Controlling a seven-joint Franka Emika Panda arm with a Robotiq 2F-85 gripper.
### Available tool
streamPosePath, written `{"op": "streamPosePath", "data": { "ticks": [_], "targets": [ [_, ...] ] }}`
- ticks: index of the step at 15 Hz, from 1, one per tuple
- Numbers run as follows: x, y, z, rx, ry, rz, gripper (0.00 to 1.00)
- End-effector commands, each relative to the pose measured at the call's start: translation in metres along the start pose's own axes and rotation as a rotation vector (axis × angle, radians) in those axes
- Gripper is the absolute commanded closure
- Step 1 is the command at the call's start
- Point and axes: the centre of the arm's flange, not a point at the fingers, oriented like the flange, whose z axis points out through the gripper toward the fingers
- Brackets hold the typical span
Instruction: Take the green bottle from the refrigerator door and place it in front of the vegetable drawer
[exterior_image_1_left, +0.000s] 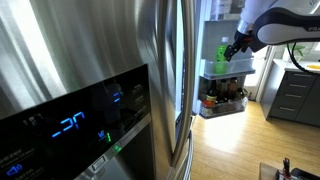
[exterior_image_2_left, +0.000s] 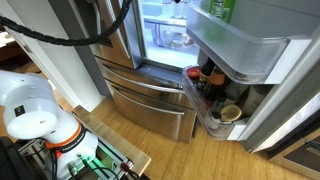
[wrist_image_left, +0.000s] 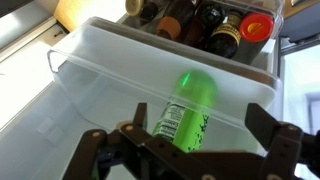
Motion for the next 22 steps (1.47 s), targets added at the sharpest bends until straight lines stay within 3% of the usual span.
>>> {"op": "streamPosePath", "data": {
  "ticks": [1, 22],
  "targets": [
    [0.005, 0.013, 0.008, 0.013, 0.075, 0.04, 0.0],
    [0.019, 0.008, 0.063, -0.05, 0.312, 0.174, 0.0]
  ]
}}
